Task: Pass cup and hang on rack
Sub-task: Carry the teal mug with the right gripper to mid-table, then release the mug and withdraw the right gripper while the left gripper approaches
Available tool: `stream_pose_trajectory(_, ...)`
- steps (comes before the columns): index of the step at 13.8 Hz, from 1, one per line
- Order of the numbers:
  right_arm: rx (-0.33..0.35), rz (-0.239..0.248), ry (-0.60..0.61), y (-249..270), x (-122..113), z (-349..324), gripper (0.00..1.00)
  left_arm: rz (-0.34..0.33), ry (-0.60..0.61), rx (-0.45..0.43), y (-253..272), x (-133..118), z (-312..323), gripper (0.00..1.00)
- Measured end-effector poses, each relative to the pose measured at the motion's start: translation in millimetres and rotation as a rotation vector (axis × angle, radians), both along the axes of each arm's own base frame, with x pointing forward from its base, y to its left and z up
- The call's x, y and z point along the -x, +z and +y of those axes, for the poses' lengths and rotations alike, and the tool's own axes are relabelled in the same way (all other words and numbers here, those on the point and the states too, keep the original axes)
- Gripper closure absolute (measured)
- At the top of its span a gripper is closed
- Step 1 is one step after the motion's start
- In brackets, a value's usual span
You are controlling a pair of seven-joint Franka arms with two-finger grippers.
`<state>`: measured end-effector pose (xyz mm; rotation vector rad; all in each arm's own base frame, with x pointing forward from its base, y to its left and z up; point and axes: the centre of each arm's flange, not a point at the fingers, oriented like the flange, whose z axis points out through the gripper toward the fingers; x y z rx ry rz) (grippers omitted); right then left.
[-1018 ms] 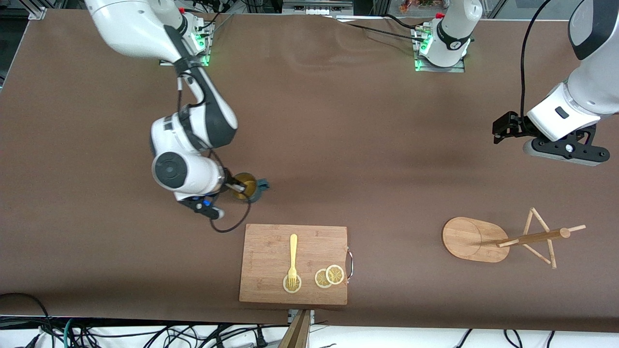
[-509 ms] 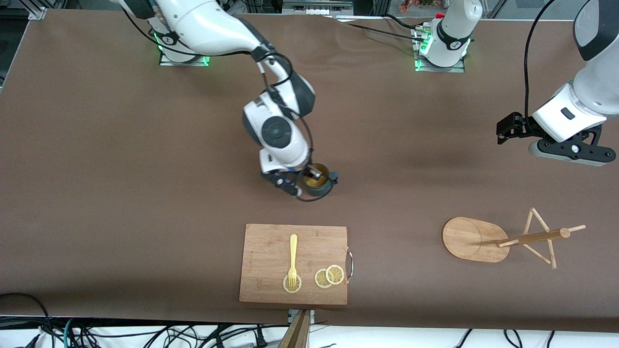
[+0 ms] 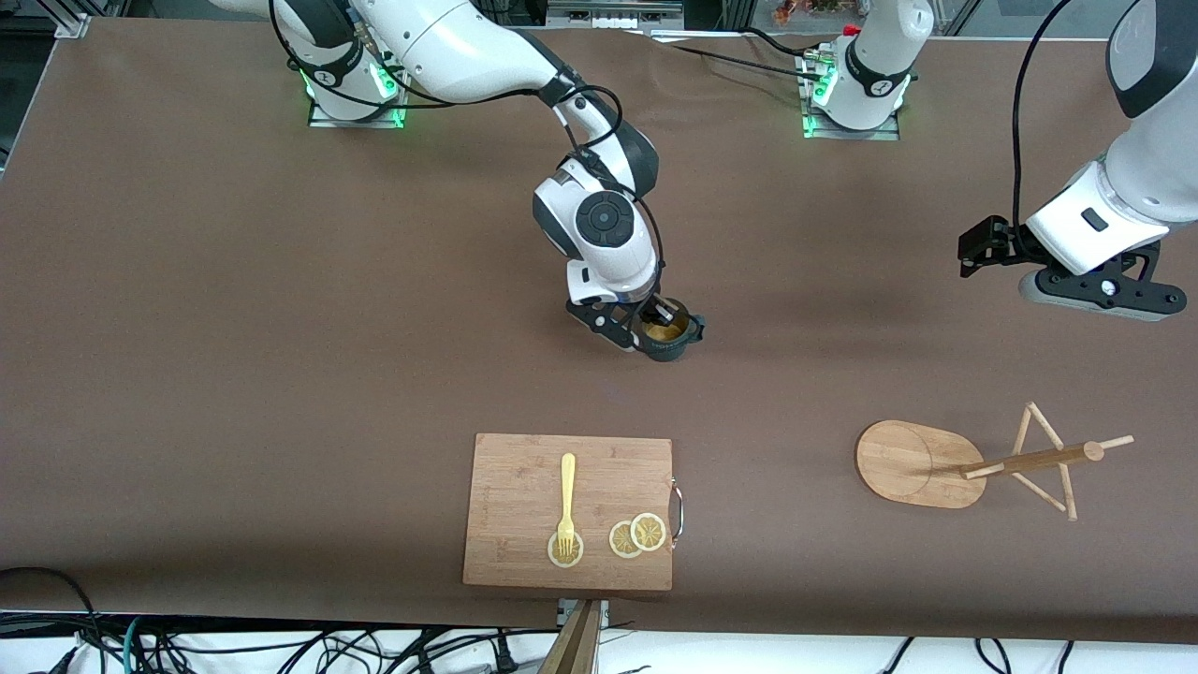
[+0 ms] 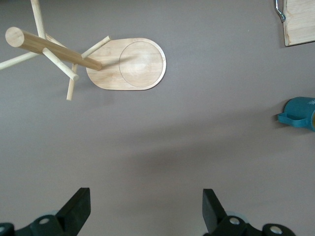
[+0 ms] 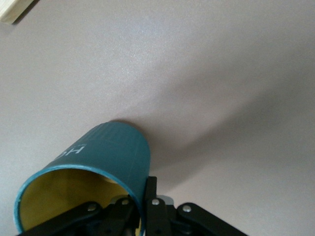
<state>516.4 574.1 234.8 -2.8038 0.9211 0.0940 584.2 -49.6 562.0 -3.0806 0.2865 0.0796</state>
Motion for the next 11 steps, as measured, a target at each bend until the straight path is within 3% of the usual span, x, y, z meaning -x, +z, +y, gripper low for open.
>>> stream_pose_trajectory(6, -0.016, -0.017, 0.003, 7, 0, 5, 0.33, 0.002, -0.002, 0.0, 0, 0, -1, 0.0)
stream_pose_trajectory(9, -0.026, -0.038, -0.018, 44, -23, -9, 0.03, 0.028, -0.006, -0.002, -4, 2, -4, 0.0)
stream_pose_trajectory(11, -0.032, -0.054, -0.006, 87, -54, -43, 0.01, 0.102, -0.019, 0.037, -18, 6, -14, 0.0)
